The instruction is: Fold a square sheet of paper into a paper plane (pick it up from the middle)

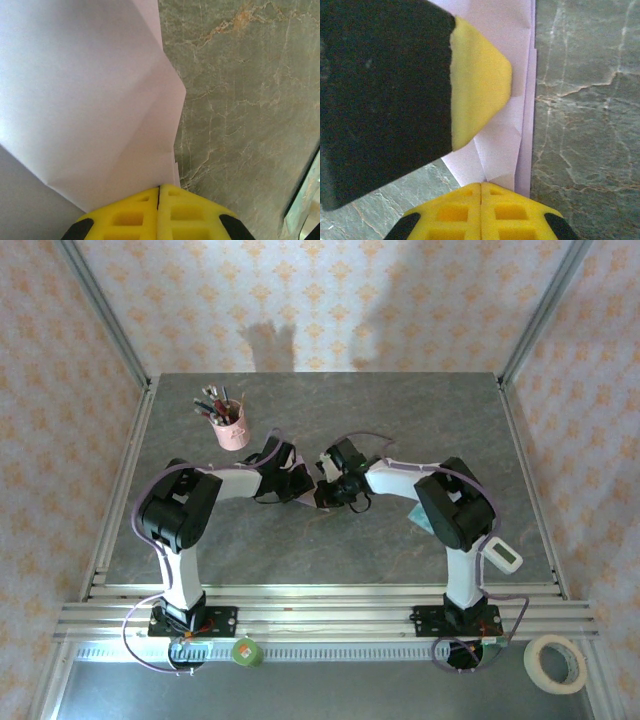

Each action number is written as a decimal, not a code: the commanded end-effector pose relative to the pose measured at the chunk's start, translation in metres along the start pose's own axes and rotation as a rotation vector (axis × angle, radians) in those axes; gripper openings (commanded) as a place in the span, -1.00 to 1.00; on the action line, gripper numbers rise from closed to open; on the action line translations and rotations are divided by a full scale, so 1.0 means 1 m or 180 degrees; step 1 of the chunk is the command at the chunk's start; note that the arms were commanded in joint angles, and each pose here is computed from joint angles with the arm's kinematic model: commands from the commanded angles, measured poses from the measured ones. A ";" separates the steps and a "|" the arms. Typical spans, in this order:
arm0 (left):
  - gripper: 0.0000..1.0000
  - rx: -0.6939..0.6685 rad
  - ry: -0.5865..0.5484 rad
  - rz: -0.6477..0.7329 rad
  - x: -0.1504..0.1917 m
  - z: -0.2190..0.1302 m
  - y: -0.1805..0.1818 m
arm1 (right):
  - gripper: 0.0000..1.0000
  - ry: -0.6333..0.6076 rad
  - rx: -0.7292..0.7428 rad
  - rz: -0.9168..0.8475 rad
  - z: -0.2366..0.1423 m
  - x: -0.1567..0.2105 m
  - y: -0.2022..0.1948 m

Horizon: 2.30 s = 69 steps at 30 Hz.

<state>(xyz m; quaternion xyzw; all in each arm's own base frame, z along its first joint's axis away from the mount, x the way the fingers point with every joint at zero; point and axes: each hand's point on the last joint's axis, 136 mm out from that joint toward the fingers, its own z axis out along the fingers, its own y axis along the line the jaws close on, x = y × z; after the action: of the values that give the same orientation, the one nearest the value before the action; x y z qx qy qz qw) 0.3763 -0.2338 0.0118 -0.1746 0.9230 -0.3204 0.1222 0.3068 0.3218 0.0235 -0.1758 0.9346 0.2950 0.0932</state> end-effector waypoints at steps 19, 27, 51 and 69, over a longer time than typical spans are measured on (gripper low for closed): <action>-0.83 -0.1244 0.0222 -0.0256 0.038 0.012 0.115 | -0.90 0.0556 0.0077 0.0394 -0.014 0.099 -0.038; -0.82 -0.0712 0.0230 -0.0186 0.034 0.016 0.080 | -0.61 -0.0600 -0.0177 0.0363 -0.063 0.016 0.001; -0.82 -0.0277 0.0278 0.0128 0.027 0.012 0.039 | -0.88 -0.0274 -0.0363 0.0364 -0.001 -0.016 0.003; -0.72 0.0259 -0.0217 0.0367 -0.015 -0.015 -0.025 | -0.90 0.0224 0.0422 0.0582 0.019 0.036 -0.056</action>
<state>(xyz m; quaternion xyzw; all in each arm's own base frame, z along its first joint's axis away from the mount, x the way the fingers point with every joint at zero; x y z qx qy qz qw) 0.3818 -0.2397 0.0310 -0.1322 0.9133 -0.3521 0.1561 0.3238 0.3208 0.0204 -0.1172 0.9282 0.3353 0.1106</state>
